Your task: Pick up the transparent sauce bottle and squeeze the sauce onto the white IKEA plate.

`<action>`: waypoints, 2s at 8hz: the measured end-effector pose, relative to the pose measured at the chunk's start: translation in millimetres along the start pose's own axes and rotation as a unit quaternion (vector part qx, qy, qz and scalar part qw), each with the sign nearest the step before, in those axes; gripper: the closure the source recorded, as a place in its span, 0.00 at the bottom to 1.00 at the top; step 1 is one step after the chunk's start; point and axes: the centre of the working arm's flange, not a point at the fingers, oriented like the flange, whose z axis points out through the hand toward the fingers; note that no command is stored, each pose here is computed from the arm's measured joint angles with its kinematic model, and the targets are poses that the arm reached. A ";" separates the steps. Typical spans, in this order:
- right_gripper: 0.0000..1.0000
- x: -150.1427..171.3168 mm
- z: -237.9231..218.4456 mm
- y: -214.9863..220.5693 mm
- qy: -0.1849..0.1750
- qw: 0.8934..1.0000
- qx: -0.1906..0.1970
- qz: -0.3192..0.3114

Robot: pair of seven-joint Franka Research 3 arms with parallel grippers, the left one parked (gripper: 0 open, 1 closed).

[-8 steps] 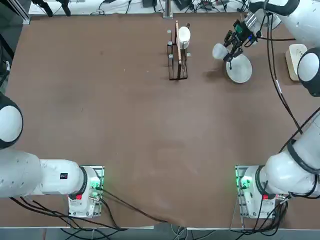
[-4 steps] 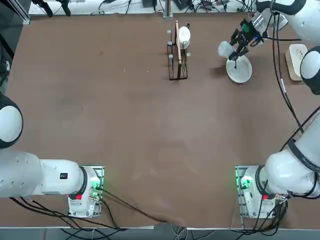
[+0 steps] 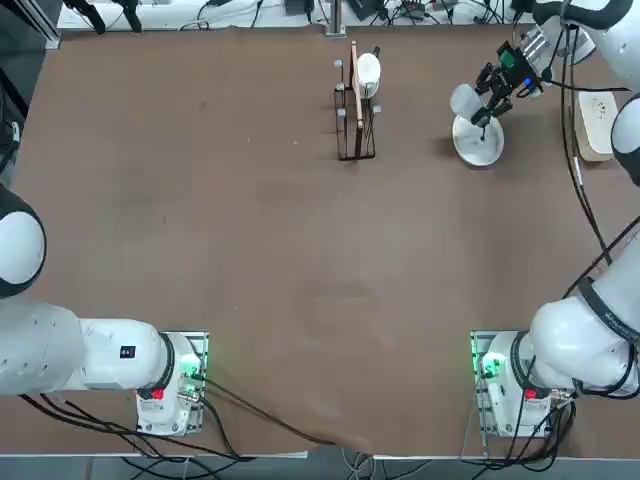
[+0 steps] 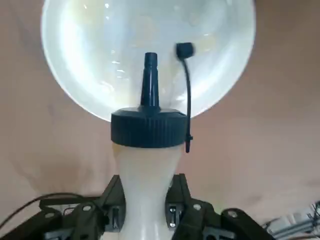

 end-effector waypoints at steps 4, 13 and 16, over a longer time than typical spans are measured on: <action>0.59 2.3 -1.6 11.9 -0.012 1.000 -0.014 0.007; 0.59 -53.5 50.3 13.9 -0.025 0.997 0.062 0.025; 0.59 -31.4 16.8 6.5 -0.004 0.994 0.107 0.036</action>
